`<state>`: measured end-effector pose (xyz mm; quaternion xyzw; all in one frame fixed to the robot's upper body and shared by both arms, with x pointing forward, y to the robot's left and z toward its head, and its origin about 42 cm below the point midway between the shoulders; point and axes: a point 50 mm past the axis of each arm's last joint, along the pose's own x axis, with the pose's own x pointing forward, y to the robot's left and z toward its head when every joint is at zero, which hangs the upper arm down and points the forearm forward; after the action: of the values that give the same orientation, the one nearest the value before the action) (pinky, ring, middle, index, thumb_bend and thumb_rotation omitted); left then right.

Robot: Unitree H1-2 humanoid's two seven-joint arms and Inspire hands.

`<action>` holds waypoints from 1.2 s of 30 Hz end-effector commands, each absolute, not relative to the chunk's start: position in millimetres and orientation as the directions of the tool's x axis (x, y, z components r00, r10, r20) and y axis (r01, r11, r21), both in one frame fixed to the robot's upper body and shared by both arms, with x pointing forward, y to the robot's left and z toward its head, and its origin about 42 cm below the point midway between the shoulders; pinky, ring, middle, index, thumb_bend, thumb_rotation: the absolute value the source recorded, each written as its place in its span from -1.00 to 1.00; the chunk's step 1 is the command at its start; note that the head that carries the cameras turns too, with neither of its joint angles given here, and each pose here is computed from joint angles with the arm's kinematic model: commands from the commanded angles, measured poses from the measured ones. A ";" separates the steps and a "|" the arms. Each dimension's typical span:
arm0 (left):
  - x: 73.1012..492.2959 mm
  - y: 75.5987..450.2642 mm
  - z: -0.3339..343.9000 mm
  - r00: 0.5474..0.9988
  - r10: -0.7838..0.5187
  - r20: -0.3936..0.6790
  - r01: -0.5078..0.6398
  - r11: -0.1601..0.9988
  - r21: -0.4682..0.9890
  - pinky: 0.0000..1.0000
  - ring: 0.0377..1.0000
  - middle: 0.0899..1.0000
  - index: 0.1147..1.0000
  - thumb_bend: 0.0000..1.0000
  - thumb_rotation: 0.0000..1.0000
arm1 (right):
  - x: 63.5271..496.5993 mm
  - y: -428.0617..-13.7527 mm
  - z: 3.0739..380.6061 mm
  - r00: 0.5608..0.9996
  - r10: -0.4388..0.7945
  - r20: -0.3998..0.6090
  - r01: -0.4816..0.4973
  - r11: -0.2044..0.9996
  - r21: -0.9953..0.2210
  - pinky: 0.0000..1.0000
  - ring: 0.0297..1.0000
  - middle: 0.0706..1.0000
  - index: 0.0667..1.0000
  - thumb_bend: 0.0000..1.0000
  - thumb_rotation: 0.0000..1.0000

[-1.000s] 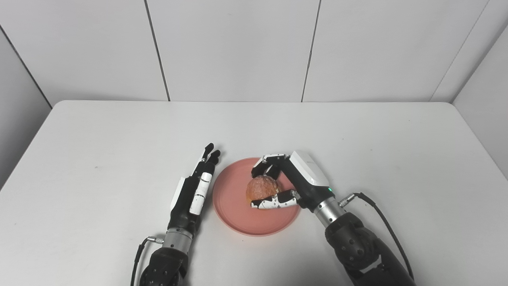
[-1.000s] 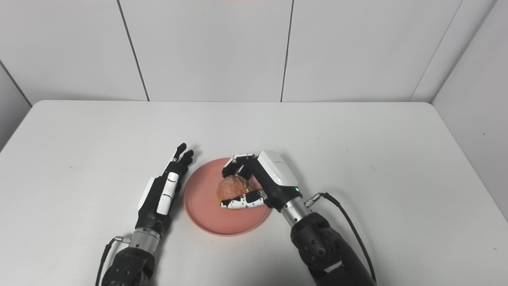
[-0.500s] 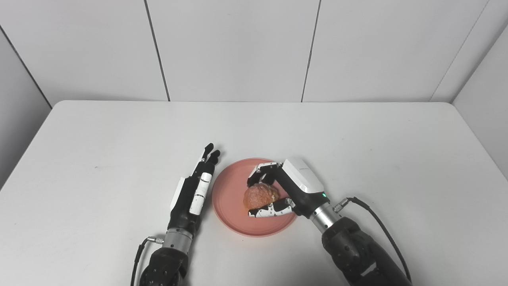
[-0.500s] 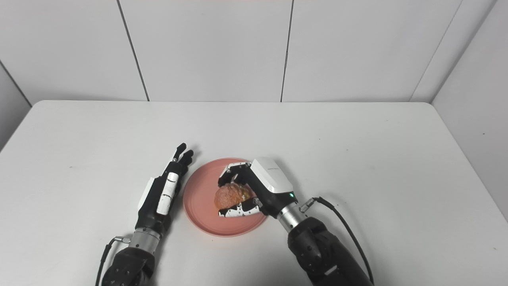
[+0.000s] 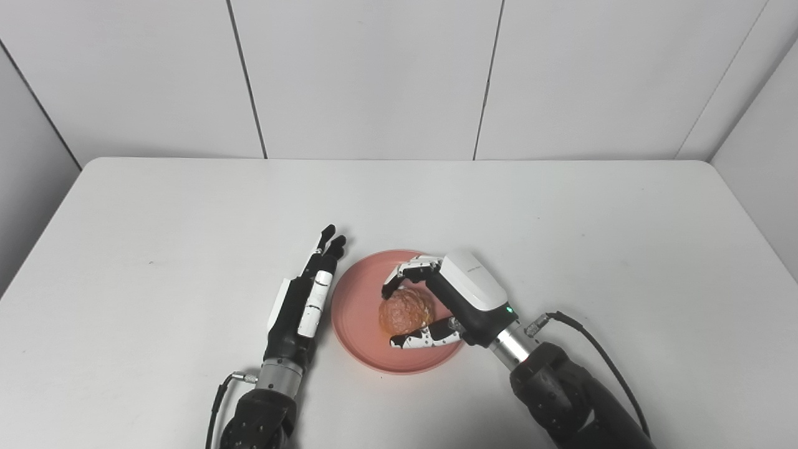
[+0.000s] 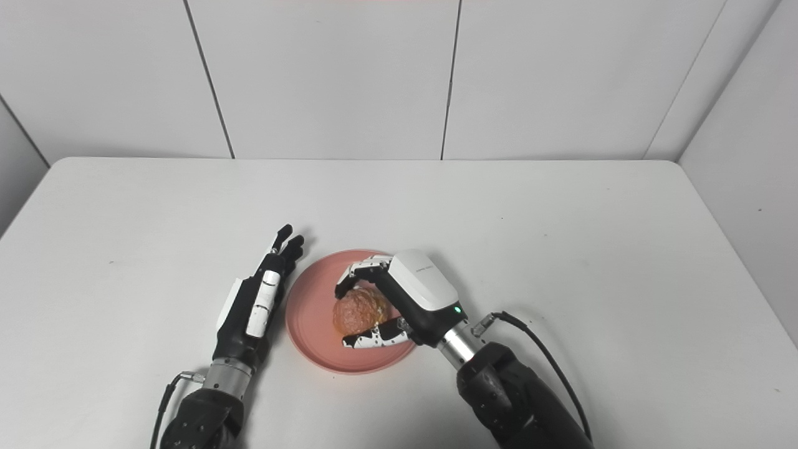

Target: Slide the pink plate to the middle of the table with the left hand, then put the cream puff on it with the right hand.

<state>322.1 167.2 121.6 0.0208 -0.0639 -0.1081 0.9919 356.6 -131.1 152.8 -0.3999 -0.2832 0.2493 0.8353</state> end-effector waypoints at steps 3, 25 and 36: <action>315.6 163.7 114.4 0.970 -0.224 0.097 0.220 0.974 0.047 1.00 0.93 0.89 0.89 0.26 1.00 | 364.0 -131.4 174.5 0.664 0.659 0.354 -0.132 0.569 -0.812 0.31 0.42 0.45 0.25 0.07 -0.45; 315.2 164.7 114.0 0.970 -0.223 0.099 0.219 0.975 0.046 1.00 0.94 0.90 0.88 0.27 1.00 | 358.9 -139.8 177.5 0.690 0.610 0.388 -0.152 0.648 -0.747 0.63 0.74 0.81 0.77 0.25 0.37; 314.7 165.9 115.7 0.971 -0.216 0.102 0.214 0.976 0.032 0.99 0.95 0.92 0.90 0.23 1.00 | 342.4 -149.3 170.5 0.838 0.346 0.421 -0.164 0.897 -0.410 0.97 1.00 1.00 1.00 0.20 0.85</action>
<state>321.2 167.7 121.7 0.0173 -0.0635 -0.1072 0.9921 339.4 -148.8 154.6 -0.2111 -0.2337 0.1492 0.9373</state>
